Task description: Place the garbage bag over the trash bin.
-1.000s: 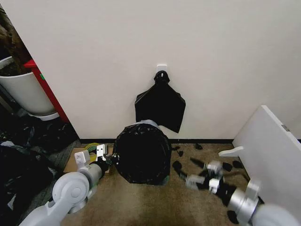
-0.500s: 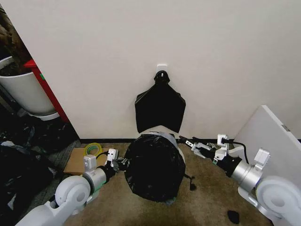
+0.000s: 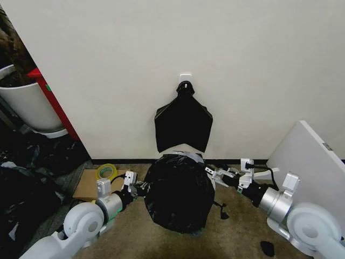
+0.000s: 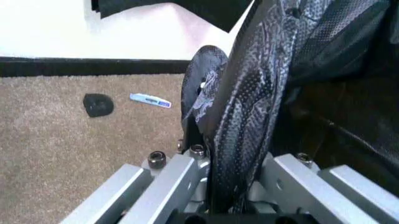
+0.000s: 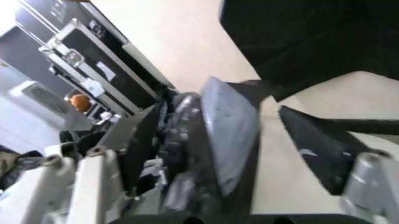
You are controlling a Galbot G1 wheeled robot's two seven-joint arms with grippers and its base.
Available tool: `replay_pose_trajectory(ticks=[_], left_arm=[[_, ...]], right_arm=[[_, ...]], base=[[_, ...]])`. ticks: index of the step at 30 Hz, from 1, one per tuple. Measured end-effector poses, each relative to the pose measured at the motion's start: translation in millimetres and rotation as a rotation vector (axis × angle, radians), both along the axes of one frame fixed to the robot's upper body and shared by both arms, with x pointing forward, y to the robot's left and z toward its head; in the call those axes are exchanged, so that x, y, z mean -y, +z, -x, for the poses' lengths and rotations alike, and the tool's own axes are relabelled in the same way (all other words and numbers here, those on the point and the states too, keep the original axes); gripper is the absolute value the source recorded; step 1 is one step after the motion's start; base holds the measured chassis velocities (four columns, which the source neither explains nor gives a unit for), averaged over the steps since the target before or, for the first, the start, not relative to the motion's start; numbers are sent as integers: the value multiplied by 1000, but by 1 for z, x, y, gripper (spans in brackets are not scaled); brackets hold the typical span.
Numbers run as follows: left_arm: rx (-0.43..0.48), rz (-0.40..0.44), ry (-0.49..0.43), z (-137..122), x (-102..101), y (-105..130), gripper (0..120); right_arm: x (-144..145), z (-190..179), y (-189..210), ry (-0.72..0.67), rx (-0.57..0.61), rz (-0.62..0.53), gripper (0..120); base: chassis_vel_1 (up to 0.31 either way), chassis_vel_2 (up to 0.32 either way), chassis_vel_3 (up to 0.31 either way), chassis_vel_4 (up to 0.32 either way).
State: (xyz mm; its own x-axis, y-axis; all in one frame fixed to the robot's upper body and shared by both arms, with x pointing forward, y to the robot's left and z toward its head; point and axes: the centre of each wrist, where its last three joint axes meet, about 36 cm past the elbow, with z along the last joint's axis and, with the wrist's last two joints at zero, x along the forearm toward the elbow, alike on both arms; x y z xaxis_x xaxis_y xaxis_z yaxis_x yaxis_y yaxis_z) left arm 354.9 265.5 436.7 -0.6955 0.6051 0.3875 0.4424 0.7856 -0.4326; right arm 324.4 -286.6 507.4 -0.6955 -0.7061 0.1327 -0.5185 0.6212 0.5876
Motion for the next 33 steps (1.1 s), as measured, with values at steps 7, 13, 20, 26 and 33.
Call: replay_pose_trajectory(ticks=[7, 13, 20, 26, 33], left_arm=[[10, -4, -6, 0, 0, 3, 1], [14, 0, -1, -1, 1, 3, 1], [13, 2, 12, 2, 3, 2, 1], [13, 7, 10, 3, 4, 3, 1], [6, 14, -4, 4, 3, 4, 1]], right_arm=[[2, -3, -6, -16, -6, 17, 48], [6, -8, -9, -24, -5, 27, 25], [4, -9, -8, -12, 5, 32, 0], [3, -9, -8, -6, 9, 36, 0], [9, -20, -16, -27, 16, 69, 0]], base=[[0, 0, 0, 0], [0, 0, 0, 0], [0, 0, 0, 0], [0, 0, 0, 0], [0, 0, 0, 0]])
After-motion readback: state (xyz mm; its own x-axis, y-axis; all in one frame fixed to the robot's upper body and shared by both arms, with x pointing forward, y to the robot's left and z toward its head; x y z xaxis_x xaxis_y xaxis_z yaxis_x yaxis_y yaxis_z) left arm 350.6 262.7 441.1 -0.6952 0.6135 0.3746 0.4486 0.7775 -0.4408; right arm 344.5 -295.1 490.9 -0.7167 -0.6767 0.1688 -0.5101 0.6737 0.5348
